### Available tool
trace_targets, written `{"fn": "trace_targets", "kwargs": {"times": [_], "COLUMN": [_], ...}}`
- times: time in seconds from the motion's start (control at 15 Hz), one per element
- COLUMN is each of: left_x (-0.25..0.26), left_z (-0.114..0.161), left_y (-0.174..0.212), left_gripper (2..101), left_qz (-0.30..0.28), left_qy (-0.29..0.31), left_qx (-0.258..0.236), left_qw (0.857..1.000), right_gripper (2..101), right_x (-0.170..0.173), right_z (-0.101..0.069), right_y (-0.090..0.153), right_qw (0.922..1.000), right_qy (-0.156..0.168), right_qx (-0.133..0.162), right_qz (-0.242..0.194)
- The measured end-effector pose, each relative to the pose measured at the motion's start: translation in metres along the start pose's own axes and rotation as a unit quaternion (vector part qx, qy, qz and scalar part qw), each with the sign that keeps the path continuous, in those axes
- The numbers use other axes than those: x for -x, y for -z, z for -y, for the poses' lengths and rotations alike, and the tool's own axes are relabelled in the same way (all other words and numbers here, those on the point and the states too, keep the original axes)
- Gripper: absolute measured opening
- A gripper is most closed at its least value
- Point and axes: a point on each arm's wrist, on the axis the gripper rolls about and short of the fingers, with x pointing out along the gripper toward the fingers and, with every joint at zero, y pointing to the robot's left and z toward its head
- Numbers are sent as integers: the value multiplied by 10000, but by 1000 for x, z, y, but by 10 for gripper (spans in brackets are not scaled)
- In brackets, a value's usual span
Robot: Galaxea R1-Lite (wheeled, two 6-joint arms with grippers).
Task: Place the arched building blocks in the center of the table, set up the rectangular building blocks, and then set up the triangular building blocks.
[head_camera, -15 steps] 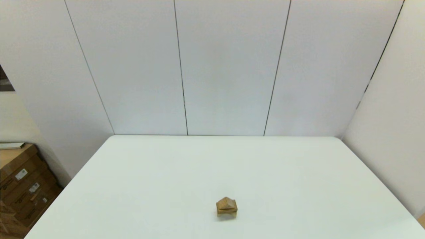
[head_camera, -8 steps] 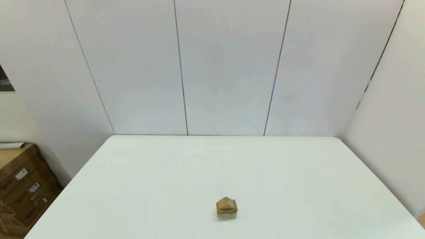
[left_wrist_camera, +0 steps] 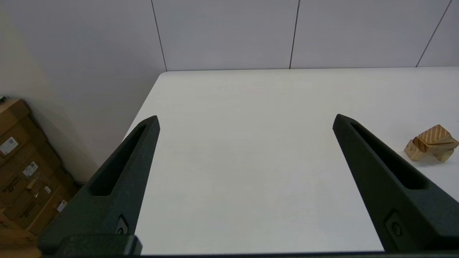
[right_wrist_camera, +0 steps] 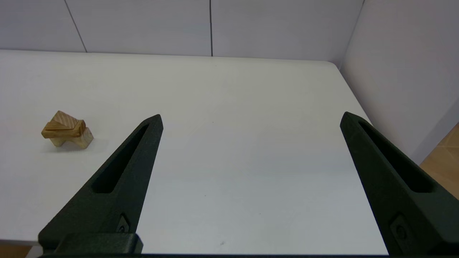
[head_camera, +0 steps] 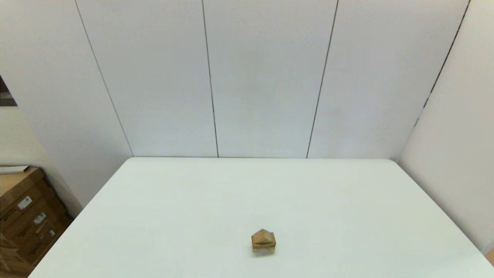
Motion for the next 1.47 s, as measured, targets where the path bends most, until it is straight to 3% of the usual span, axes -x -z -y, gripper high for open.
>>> {"fn": "trace_targets", "kwargs": {"times": [1.47], "left_x": [0], "left_z": [0], "left_y": [0], "left_gripper": [978], "left_qz": [-2], "left_qy": [4], "left_qx": [1], "left_qw": [10000], "right_gripper": [980], "right_x": [0], "right_z": [0], "right_y": [0], "right_qw": [10000], "right_qy": [10], "right_qx": [-45], "right_qz": [-3]}}
